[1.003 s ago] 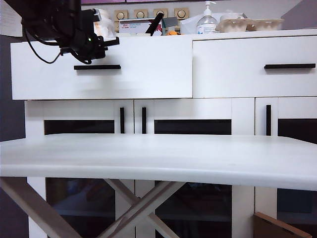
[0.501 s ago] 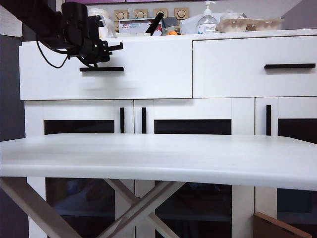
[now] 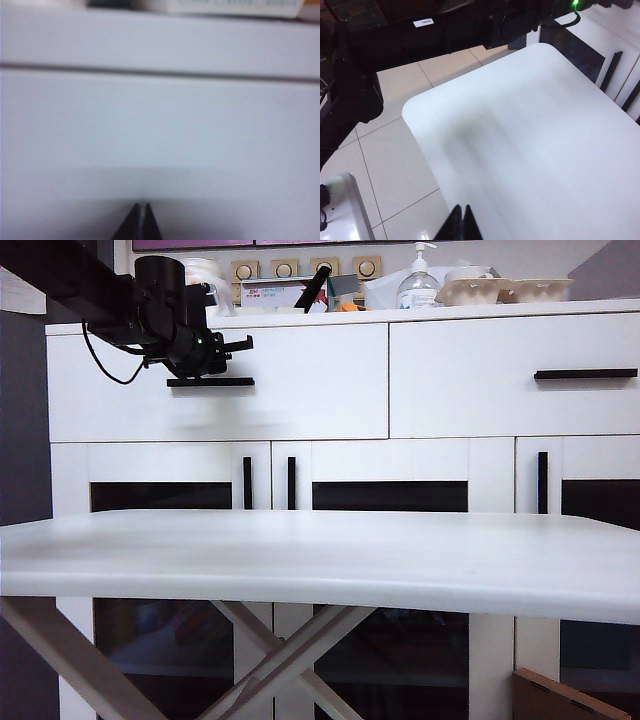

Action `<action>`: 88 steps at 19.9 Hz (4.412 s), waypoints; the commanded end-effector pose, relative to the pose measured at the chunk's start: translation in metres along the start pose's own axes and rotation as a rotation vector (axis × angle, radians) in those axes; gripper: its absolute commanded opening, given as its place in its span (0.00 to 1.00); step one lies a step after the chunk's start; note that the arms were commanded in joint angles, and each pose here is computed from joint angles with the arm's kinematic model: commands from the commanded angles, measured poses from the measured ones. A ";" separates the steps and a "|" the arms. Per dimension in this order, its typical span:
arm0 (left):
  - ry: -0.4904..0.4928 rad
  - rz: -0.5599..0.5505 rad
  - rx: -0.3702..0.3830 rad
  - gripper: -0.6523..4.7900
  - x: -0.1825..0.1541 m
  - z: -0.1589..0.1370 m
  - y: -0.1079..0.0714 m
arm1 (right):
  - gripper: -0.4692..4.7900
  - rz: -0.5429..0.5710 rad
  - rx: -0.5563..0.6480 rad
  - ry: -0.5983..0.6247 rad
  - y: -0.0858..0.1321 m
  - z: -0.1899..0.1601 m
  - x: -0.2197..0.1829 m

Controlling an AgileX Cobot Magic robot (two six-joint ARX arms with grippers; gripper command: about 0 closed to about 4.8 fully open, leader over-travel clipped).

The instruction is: Pick up a can of beer from the white table, open the left drawer, place the beer inside the drawer, and finally close the drawer.

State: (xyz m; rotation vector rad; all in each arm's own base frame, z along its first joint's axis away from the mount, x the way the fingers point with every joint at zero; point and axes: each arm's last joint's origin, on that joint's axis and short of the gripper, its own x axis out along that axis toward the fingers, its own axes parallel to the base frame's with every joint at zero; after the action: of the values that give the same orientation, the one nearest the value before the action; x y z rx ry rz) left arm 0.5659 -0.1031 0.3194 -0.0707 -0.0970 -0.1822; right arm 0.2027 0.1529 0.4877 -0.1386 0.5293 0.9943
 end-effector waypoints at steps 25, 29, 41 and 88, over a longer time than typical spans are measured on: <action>0.015 -0.138 0.113 0.11 -0.364 0.330 -0.026 | 0.08 -0.165 -0.118 -0.146 0.039 -0.050 -0.095; 0.011 -0.122 0.193 0.11 -0.442 0.342 -0.025 | 0.08 -0.180 -0.098 -0.271 0.036 -0.104 -0.077; 0.011 -0.084 0.179 0.11 -0.583 0.225 -0.015 | 0.08 -0.218 -0.061 -0.228 0.028 -0.193 -0.040; 0.149 0.114 0.083 0.11 -0.492 -0.107 0.018 | 0.08 -0.204 -0.063 -0.229 0.028 -0.193 -0.040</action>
State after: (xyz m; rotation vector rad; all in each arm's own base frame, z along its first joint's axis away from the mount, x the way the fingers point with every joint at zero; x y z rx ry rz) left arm 0.0971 -0.0060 0.1593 0.0221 0.0619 -0.0853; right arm 0.0924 0.0705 0.3403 -0.1380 0.2901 0.8116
